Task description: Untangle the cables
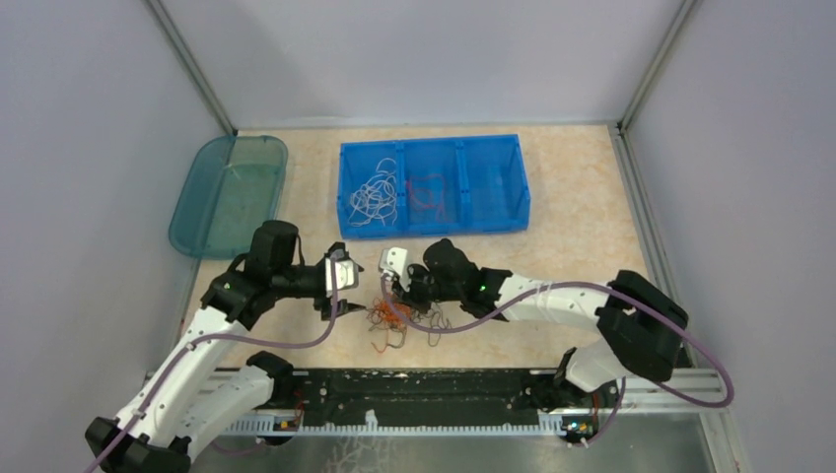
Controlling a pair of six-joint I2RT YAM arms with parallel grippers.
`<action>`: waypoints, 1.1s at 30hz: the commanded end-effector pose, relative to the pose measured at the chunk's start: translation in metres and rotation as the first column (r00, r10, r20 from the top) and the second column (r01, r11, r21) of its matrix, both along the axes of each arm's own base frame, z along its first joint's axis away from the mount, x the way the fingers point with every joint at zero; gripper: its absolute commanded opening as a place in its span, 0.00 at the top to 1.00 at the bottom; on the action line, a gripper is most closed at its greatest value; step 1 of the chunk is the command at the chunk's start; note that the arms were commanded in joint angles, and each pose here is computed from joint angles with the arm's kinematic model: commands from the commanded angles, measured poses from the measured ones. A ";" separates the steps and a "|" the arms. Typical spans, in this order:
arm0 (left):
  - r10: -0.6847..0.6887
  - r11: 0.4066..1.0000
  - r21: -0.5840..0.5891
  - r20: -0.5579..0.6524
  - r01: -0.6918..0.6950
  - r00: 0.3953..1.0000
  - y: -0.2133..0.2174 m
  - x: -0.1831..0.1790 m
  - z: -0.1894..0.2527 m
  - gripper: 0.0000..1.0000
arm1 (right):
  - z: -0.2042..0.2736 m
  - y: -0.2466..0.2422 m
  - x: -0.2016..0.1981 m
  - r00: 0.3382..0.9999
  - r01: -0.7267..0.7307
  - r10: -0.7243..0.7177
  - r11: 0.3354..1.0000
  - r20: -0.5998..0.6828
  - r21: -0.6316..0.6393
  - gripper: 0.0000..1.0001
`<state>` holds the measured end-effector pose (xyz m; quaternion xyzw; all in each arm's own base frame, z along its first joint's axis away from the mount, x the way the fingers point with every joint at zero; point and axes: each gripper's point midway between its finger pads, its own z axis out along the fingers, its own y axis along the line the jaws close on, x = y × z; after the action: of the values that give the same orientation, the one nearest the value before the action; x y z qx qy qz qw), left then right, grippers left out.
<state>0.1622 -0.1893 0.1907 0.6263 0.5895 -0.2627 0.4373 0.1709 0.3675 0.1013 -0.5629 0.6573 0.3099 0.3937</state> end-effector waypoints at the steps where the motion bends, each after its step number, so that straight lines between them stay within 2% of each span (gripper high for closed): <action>1: -0.015 0.994 -0.105 0.028 0.018 0.999 -0.014 0.003 0.015 0.21 | 0.101 0.020 0.012 0.995 -0.001 -0.026 0.963 0.094 0.270 1.00; 4: -0.005 0.989 -0.147 0.046 0.012 0.999 -0.021 0.009 0.022 0.24 | 0.122 0.022 0.006 0.997 -0.011 -0.016 0.943 0.079 0.332 1.00; 10: -0.016 0.989 -0.148 0.044 0.022 0.999 -0.024 0.008 0.022 0.26 | 0.161 0.019 0.001 0.996 -0.004 -0.038 0.886 0.080 0.464 1.00; 17: 0.004 0.981 -0.196 -0.020 -0.008 1.000 -0.030 0.005 0.024 0.26 | 0.203 0.015 0.001 0.996 0.042 -0.078 0.777 0.030 0.628 1.00; 27: 0.001 0.970 -0.242 -0.079 -0.020 0.997 -0.038 0.004 0.033 0.29 | 0.250 0.011 -0.013 1.000 0.031 -0.018 0.637 -0.025 0.770 1.00; 33: 0.004 0.962 -0.271 -0.077 -0.025 0.997 -0.044 0.008 0.047 0.38 | 0.260 0.011 -0.016 0.999 0.036 0.003 0.611 -0.048 0.790 1.00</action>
<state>0.1689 -0.2248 0.2154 0.5494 0.5887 -0.3466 0.4811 0.1618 0.3881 0.3192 -0.3438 0.5155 0.5433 0.5664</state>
